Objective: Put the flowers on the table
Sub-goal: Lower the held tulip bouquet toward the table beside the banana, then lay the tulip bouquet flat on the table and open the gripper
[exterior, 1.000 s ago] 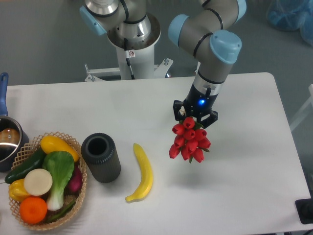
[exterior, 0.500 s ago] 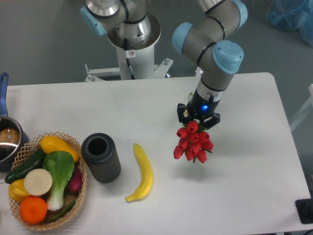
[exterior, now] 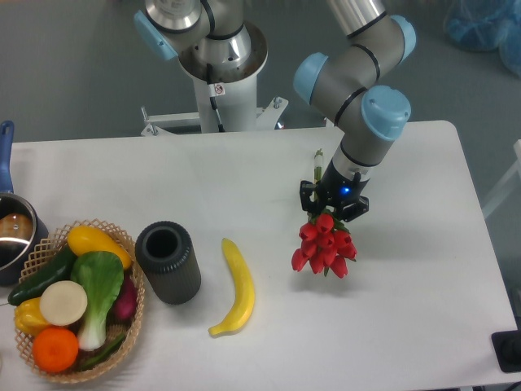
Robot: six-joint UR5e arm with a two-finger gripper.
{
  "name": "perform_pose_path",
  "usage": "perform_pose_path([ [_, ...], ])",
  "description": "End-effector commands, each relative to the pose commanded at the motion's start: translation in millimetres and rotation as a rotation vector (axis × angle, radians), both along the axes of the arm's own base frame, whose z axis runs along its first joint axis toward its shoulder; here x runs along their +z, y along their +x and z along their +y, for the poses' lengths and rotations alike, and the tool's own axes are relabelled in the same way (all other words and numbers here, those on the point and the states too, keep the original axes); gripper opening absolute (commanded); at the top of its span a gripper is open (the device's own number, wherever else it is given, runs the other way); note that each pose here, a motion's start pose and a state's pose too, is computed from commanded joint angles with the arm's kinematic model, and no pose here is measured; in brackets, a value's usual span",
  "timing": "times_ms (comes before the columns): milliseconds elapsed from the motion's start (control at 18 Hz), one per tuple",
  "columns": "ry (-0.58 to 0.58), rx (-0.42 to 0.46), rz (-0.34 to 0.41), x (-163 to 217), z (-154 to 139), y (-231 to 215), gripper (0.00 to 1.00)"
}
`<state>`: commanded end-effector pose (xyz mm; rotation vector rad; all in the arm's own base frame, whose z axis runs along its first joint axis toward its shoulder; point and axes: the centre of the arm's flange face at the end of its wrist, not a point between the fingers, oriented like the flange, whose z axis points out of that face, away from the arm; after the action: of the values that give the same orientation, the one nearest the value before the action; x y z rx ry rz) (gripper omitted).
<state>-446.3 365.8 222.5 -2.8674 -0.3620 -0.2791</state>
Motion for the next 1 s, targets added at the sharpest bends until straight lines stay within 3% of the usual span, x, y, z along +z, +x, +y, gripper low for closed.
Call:
perform_pose_path([
  [278, -0.004, 0.001, -0.01, -7.1, 1.4, -3.4, 0.42],
  [833, 0.001, -0.001, -0.002, -3.6, 2.4, -5.3, 0.6],
  [1000, 0.004, -0.003, 0.004, -1.4, 3.5, -7.8, 0.7],
])
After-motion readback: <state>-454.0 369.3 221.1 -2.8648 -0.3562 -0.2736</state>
